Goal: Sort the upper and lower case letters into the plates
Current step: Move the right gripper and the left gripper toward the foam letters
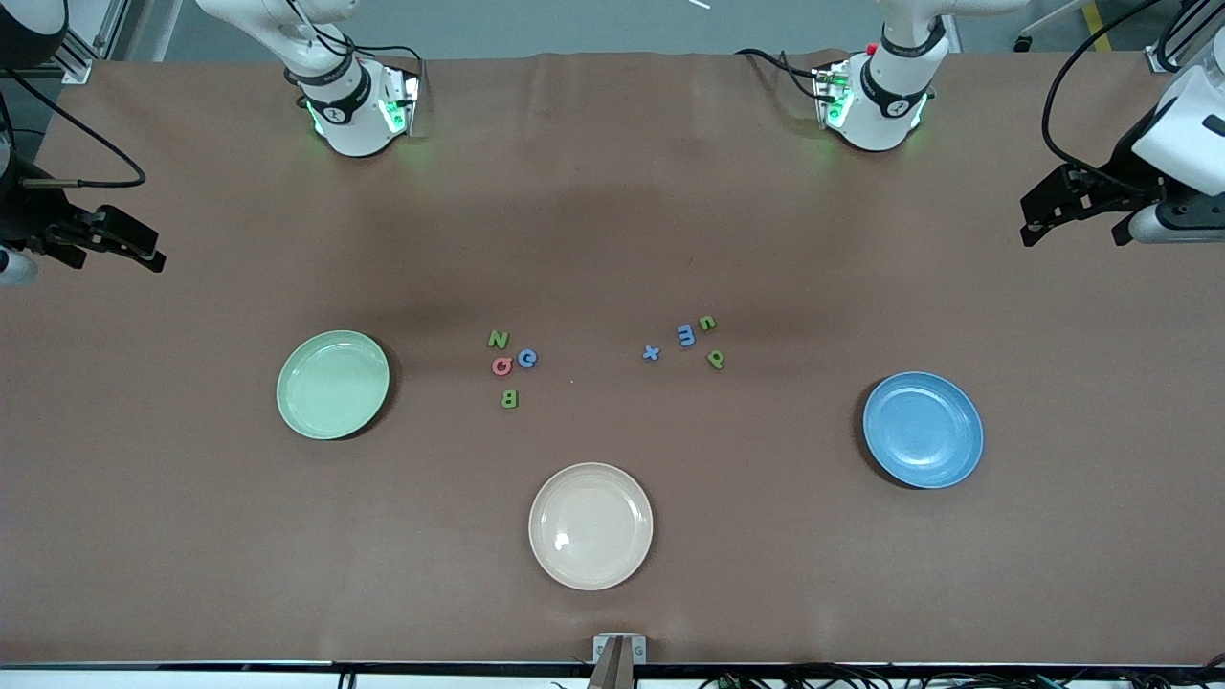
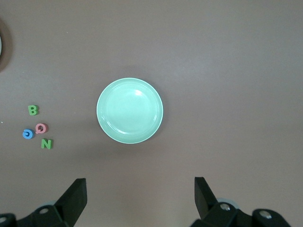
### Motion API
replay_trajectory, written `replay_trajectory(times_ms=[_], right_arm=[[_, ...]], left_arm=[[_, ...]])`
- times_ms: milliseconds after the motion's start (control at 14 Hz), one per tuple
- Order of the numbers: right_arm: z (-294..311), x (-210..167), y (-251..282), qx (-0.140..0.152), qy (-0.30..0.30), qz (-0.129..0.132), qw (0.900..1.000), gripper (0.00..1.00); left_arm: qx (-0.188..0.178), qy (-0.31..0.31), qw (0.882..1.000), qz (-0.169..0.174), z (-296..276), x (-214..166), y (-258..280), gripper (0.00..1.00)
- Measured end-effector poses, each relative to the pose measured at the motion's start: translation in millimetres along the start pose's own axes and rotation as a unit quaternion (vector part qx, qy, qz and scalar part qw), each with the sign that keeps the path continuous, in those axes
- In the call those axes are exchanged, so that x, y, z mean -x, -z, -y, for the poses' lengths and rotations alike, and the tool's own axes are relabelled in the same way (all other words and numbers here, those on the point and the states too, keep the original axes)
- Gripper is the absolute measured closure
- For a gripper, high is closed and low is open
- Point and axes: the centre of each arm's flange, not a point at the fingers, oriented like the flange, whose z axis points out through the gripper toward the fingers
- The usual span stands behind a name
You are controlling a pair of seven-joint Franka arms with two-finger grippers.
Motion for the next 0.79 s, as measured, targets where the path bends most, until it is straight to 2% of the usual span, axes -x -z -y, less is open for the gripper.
replay_trajectory(times_ms=[501,788], right_arm=[[0.1,0.2,-0.2,-0.001,-0.012,0.001,1.0,0.0],[1.9,0.3,-0.5,-0.01,-0.013,0.002,1.0,0.0]], left_arm=[[-0.001,0.002,1.0,0.009,2.2,-6.6,-10.1,0.0],[0.0,-0.007,1.0,0.025,-10.7,-29.3,-49.8,0.0]])
